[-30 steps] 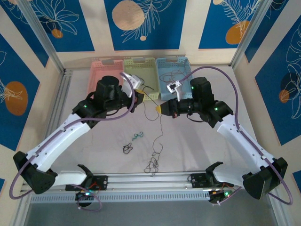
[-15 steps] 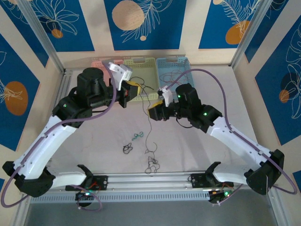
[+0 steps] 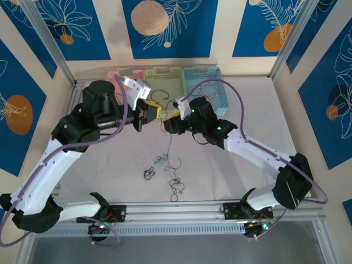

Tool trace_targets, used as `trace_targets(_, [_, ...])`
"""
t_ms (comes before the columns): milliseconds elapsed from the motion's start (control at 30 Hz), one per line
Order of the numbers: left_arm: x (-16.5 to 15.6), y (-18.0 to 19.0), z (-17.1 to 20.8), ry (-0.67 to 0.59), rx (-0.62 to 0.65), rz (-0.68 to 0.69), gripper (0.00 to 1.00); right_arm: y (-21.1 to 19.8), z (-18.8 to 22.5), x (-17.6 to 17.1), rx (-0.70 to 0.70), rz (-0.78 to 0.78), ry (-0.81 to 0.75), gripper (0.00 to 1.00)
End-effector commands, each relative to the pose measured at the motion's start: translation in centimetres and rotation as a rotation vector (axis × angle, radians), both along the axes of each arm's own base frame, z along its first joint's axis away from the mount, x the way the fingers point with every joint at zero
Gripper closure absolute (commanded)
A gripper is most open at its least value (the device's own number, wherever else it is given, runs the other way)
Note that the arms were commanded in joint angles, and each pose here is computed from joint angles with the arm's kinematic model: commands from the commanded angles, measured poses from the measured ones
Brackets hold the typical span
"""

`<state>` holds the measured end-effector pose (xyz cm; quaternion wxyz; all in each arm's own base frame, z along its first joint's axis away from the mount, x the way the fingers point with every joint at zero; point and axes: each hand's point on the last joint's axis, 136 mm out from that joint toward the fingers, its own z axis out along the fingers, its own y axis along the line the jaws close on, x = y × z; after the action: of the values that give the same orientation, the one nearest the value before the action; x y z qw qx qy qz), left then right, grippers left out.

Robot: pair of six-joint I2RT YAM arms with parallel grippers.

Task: Untangle the cables

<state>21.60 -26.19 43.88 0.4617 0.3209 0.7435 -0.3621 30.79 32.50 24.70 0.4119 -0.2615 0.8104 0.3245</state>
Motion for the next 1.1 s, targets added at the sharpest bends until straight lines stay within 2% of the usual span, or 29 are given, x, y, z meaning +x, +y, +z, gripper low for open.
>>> trace_targets(0, [-2.4,0.5,3.1,-0.023,-0.077,-0.055,1.0,0.6,0.4,2.1,0.022,-0.063,-0.036,0.53])
trace_targets(267, [-5.5,2.5,7.2,-0.073,-0.153,-0.083,1.0,1.2,-4.8,5.3,-0.031,-0.129,0.039,0.63])
trace_targets(700, [-9.8,7.0,11.3,-0.178,-0.207,-0.056,1.0,-3.9,-13.0,9.8,-0.059,-0.271,0.278,0.73])
trace_targets(900, [-9.0,6.6,10.8,-0.168,-0.193,-0.046,1.0,-5.3,-14.8,10.1,-0.033,-0.304,0.349,0.76])
trace_targets(1067, [-5.9,4.8,9.1,-0.141,-0.136,-0.002,1.0,-5.8,-13.6,9.5,-0.014,-0.302,0.348,0.76])
